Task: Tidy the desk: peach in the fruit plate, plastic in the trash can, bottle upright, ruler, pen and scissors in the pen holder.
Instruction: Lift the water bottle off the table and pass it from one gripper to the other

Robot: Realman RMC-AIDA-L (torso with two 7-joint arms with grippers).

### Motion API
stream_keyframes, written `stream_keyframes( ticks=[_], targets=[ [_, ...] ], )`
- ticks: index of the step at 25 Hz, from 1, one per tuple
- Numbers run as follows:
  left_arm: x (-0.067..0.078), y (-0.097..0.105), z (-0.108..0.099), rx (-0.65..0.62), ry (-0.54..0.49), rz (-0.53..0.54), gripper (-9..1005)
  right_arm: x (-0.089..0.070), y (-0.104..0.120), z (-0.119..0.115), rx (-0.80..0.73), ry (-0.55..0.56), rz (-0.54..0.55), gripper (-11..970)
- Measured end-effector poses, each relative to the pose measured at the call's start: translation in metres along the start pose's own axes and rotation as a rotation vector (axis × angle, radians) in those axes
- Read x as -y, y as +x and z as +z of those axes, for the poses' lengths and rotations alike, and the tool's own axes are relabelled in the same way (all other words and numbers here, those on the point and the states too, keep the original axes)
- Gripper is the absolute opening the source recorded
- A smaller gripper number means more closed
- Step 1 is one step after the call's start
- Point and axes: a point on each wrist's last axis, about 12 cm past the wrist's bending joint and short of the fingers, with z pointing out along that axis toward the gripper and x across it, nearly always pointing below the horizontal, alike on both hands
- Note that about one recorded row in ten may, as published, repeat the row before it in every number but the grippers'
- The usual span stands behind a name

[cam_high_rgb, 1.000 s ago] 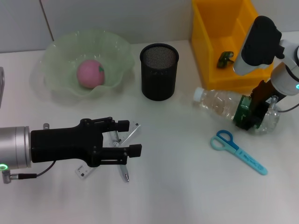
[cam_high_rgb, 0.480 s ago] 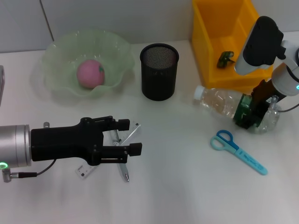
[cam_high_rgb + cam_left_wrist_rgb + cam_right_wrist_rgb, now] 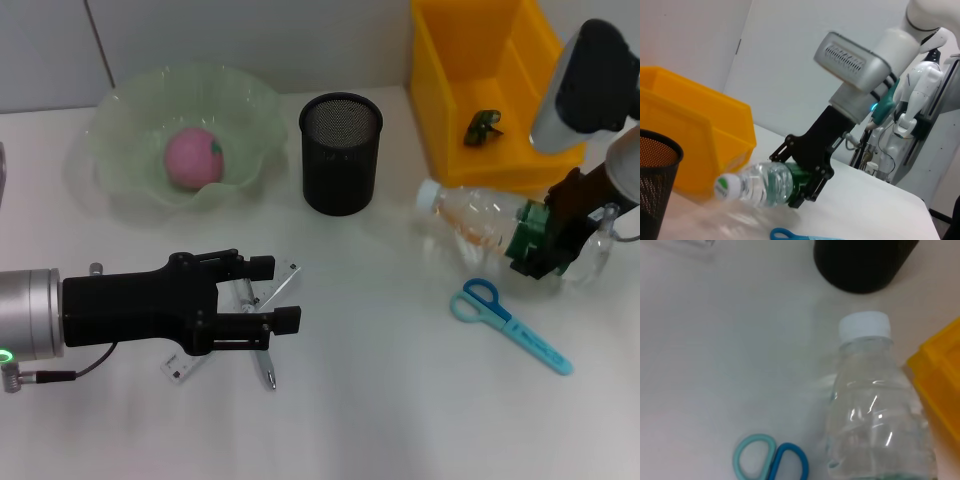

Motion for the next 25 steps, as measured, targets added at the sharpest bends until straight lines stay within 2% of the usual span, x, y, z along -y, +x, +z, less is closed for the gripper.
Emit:
stream_keyframes(
  ticks=[9,14,16,17,20,21,25],
  targets=[
    [0.002,-0.004,-0.004,0.047,0.012,0.005,832,-0.008,0.009,-0.023,0.157,-0.012,-0.007,760],
    [0.004,-0.006,-0.006,0.075,0.022,0.004,832,-0.01,0.02,-0.038,0.363,-0.018,0.012,760],
    [0.006,-0.008,-0.007,0.13,0.03,-0.003,832,-0.013,0.029,-0.046,0.516,-0.025,0.013,760],
    [0.006,-0.008,-0.007,0.13,0.03,-0.003,832,-0.013,0.029,-0.046,0.516,-0.025,0.013,760],
    [0.008,-0.011,-0.009,0.199,0.03,-0.01,832,-0.021,0.04,-0.045,0.686,-0.061,0.02,760],
    [0.009,-0.011,-0.009,0.209,0.033,-0.011,831,-0.021,0.04,-0.045,0.686,-0.061,0.02,760],
    [0.012,-0.018,-0.008,0.305,0.061,0.016,831,-0.034,0.047,-0.031,0.878,-0.143,0.02,760]
  ],
)
